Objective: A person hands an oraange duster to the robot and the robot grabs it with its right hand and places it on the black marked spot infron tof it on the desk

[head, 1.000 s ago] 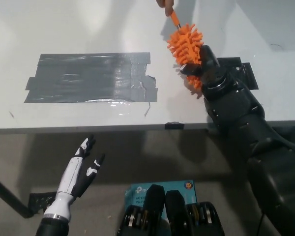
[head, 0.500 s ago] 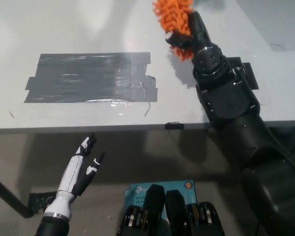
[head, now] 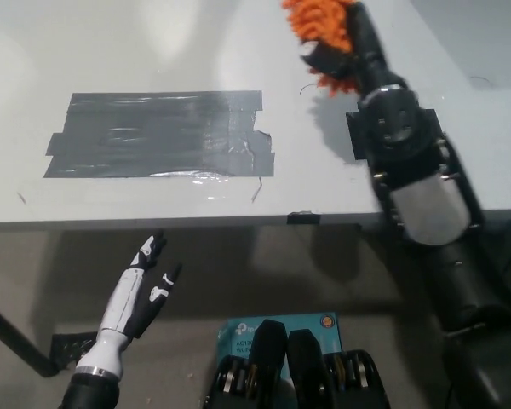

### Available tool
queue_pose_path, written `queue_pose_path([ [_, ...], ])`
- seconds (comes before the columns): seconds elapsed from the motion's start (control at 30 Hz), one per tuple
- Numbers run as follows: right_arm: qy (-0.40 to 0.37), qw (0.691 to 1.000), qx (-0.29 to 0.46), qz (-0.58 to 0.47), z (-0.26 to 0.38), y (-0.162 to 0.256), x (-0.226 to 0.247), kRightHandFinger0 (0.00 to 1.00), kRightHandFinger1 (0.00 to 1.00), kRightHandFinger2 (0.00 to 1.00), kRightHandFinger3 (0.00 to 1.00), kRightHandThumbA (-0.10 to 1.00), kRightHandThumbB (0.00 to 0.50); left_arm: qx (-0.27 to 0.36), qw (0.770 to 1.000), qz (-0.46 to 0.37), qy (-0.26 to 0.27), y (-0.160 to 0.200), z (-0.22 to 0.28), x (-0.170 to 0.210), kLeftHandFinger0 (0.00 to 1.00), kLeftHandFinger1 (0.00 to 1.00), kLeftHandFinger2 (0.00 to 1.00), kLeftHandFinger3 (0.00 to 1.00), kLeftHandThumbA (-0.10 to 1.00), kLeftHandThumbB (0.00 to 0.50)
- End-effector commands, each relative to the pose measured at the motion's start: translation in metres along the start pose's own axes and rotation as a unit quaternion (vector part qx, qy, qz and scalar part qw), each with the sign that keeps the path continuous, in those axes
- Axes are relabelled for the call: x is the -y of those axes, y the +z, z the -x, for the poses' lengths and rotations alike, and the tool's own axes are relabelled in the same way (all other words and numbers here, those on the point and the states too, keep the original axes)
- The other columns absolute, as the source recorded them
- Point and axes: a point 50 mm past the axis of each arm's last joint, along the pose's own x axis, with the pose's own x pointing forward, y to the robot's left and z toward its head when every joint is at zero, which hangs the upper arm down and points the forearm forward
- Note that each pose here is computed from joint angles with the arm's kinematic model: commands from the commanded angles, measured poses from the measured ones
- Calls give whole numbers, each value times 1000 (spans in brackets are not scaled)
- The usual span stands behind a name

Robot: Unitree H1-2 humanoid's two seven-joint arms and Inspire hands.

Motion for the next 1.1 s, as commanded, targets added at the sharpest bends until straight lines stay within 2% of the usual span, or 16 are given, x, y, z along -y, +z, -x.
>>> queue_pose_path([
  [0.0, -38, 999, -17, 20, -3, -16, 51, 109, 620, 936, 916, -100, 157, 21, 1000, -8, -1, 8, -7, -10, 1000, 1000, 1000, 1000, 924, 116],
  [0.1, -48, 998, -38, 21, -2, -37, 68, 123, 636, 962, 923, -100, 148, 22, 1000, -10, -2, 8, -7, -10, 1000, 1000, 1000, 1000, 908, 95],
  [0.27, -56, 995, -71, 47, 2, -72, 85, 145, 646, 985, 919, -100, 154, 20, 1000, -10, -6, 5, -5, -7, 1000, 1000, 1000, 1000, 901, 98],
  [0.4, -52, 993, -89, 53, 5, -88, 82, 110, 600, 976, 923, -100, 152, 15, 1000, -10, -6, 2, 1, -4, 1000, 1000, 1000, 1000, 903, 102],
  [0.53, -41, 991, -107, 64, 7, -101, 71, 169, 631, 994, 924, -100, 157, 11, 1000, -9, -7, 2, 5, -3, 1000, 1000, 1000, 1000, 895, 96],
  [0.6, -37, 990, -117, 67, 7, -108, 64, 138, 615, 992, 924, -100, 159, 14, 1000, -10, -8, 2, 6, -2, 1000, 1000, 1000, 1000, 871, 77],
  [0.67, -32, 989, -130, 70, 8, -116, 58, 163, 646, 1000, 933, -100, 164, 15, 1000, -10, -8, 1, 6, -2, 1000, 1000, 1000, 1000, 862, 78],
  [0.73, -28, 987, -141, 73, 9, -123, 52, 246, 705, 1000, 936, -100, 166, 15, 1000, -7, -8, 1, 6, -2, 1000, 1000, 1000, 1000, 839, 72],
  [0.77, -27, 987, -144, 74, 8, -125, 51, 511, 906, 1000, 932, -100, 189, 15, 1000, -6, -8, 2, 5, -2, 1000, 1000, 1000, 1000, 835, 77],
  [0.8, -24, 986, -148, 76, 8, -128, 50, 585, 880, 981, 864, -100, 191, 15, 1000, -7, -8, 2, 5, -2, 1000, 1000, 1000, 1000, 833, 77],
  [0.83, -13, 984, -162, 76, 8, -133, 47, 601, 880, 997, 1000, -88, 223, 15, 1000, -8, -7, 3, 5, -2, 1000, 1000, 1000, 1000, 833, 82],
  [0.87, -5, 983, -169, 74, 7, -135, 46, 576, 822, 931, 1000, 23, 235, 14, 1000, -9, -7, 3, 5, -2, 1000, 1000, 1000, 1000, 834, 84],
  [0.9, 41, 977, -192, 88, 5, -139, 44, 1000, 1000, 1000, 1000, 434, 309, 12, 1000, -9, -7, 3, 5, -2, 1000, 1000, 1000, 1000, 833, 89],
  [0.93, 59, 973, -199, 97, 4, -140, 43, 1000, 1000, 1000, 1000, 434, 309, 12, 1000, -10, -7, 3, 5, -2, 1000, 1000, 1000, 1000, 833, 89],
  [0.97, 76, 970, -201, 115, 4, -141, 42, 1000, 1000, 1000, 1000, 571, 345, 11, 1000, -11, -7, 3, 5, -2, 1000, 1000, 1000, 1000, 831, 87],
  [1.07, 84, 968, -194, 131, 4, -139, 43, 1000, 1000, 1000, 1000, 661, 362, 11, 1000, -10, -7, 4, 3, -3, 1000, 1000, 1000, 1000, 810, 86],
])
